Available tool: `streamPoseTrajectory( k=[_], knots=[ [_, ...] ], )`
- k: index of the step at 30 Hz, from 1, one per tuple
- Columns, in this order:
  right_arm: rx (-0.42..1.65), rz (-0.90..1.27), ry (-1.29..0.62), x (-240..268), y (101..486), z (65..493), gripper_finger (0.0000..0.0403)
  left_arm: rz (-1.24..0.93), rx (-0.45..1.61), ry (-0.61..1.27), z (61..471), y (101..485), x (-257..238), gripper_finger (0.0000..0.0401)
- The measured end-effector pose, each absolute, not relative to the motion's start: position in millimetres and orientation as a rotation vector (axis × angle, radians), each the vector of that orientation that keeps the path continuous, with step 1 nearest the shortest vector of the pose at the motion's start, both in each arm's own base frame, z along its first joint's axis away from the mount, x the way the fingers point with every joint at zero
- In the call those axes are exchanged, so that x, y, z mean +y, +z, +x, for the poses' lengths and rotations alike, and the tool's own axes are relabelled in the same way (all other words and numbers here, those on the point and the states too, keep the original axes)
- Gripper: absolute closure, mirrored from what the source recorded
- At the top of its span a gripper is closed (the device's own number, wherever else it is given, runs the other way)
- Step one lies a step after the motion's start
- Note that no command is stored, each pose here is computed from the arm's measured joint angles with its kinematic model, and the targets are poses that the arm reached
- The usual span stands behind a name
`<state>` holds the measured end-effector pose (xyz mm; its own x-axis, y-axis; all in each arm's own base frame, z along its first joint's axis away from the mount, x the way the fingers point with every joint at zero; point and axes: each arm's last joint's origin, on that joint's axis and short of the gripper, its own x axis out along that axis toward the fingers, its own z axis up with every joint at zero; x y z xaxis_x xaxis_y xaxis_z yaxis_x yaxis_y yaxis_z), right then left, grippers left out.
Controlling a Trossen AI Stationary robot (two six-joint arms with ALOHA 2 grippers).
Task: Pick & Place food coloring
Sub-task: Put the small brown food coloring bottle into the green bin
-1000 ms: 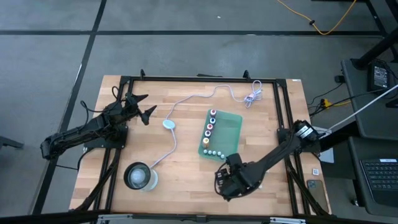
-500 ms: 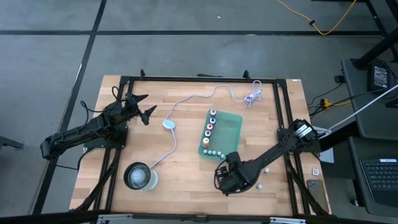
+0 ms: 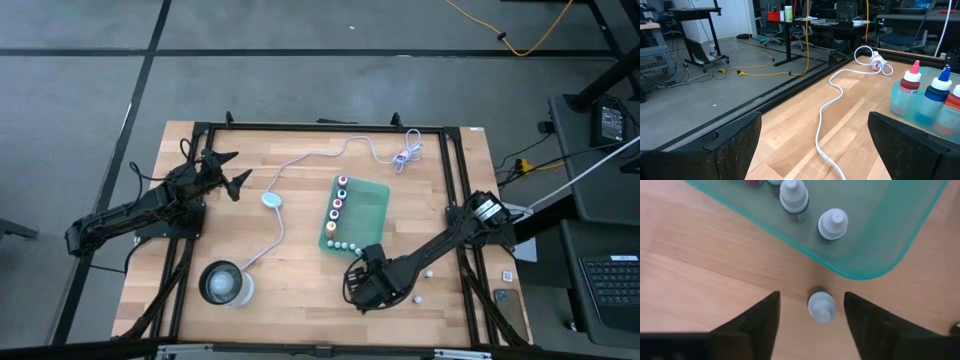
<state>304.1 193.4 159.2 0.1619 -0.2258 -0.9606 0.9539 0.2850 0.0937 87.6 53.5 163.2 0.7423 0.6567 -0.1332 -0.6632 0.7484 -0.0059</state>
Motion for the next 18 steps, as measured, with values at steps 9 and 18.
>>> streamPoseTrajectory(
  k=[9, 18],
  knots=[
    [1.058, 0.892, -1.022, 193.7, 159.2, 304.0, 0.0278, -0.054, 0.126, 0.724, 87.6, 163.1, 53.5, 0.0040],
    [1.084, 0.846, -0.956, 202.8, 176.5, 307.5, 0.0346, -0.054, 0.126, 0.724, 87.6, 163.2, 53.5, 0.0040]
  ],
)
